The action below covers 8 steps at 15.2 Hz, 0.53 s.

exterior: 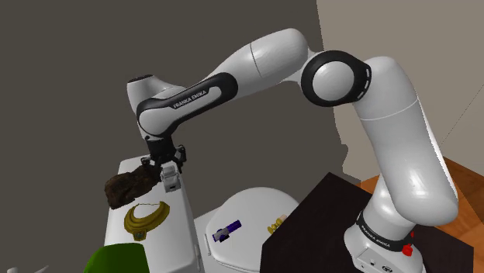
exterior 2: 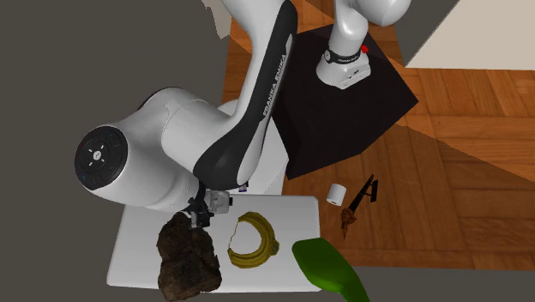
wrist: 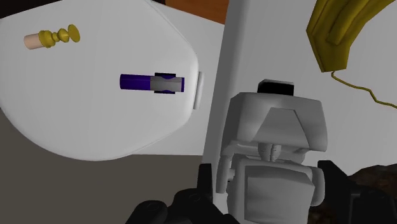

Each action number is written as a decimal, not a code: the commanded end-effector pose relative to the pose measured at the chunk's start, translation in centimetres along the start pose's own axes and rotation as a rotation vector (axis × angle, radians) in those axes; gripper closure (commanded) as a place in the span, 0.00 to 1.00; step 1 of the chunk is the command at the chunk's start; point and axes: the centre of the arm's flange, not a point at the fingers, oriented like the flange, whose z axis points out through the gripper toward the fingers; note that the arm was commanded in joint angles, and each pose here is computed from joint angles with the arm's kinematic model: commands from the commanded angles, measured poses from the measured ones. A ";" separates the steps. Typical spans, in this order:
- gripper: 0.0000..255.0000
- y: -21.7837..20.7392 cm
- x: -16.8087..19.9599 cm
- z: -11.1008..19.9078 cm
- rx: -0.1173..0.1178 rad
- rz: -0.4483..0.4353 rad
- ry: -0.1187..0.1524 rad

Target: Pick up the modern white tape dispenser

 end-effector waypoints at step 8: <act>1.00 -0.2 -0.4 -4.8 0.000 0.000 0.000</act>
